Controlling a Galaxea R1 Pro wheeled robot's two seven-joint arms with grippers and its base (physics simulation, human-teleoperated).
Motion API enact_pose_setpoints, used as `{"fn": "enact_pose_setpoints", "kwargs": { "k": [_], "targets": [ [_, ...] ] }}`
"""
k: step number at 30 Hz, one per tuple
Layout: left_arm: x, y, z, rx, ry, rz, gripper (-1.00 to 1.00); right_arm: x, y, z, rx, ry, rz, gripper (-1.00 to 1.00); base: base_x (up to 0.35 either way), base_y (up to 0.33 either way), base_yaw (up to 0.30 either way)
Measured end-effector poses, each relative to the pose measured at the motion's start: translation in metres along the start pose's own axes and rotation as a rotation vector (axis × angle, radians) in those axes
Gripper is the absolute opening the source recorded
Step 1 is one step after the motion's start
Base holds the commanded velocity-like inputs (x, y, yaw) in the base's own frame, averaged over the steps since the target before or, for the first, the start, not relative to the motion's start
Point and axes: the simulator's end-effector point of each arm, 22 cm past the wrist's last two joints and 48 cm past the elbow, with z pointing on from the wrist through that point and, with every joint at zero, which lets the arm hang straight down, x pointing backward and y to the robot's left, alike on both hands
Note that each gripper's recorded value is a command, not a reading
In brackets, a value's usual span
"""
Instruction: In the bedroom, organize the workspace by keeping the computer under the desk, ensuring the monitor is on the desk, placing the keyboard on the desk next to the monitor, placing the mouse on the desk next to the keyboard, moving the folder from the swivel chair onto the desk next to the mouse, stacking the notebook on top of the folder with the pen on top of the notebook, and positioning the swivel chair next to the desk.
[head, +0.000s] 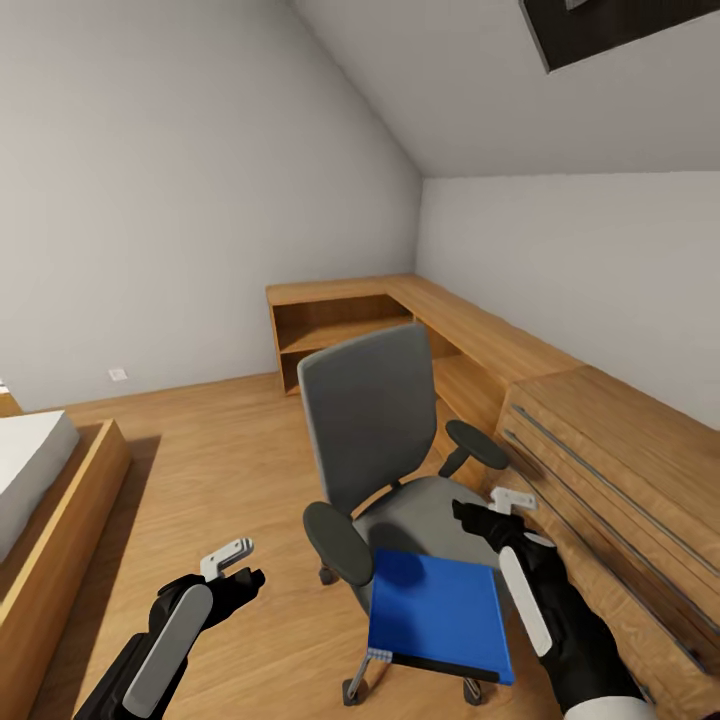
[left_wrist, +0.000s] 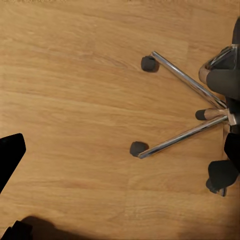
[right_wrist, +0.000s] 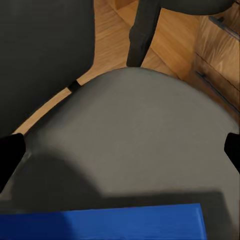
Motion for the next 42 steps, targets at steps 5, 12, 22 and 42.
{"fn": "enact_pose_setpoints", "kwargs": {
  "k": [5,12,22,42],
  "targets": [
    [0.000,-0.001,0.000,0.002,0.001,-0.001,1.00,0.000,0.018,-0.020,-0.082,0.003,0.105,1.00,0.000,0.000,0.000],
    [0.001,-0.001,0.000,0.005,0.004,-0.001,1.00,-0.003,0.024,-0.028,-0.121,0.002,0.160,1.00,0.000,0.000,0.000],
    [0.001,0.000,0.001,0.004,0.004,-0.001,1.00,-0.014,0.026,-0.033,-0.139,-0.023,0.199,1.00,-0.010,0.009,0.000],
    [0.000,0.007,0.003,-0.025,-0.005,0.018,1.00,-0.014,0.026,-0.032,-0.139,-0.025,0.206,1.00,-0.251,0.227,-0.178]
  ]
}}
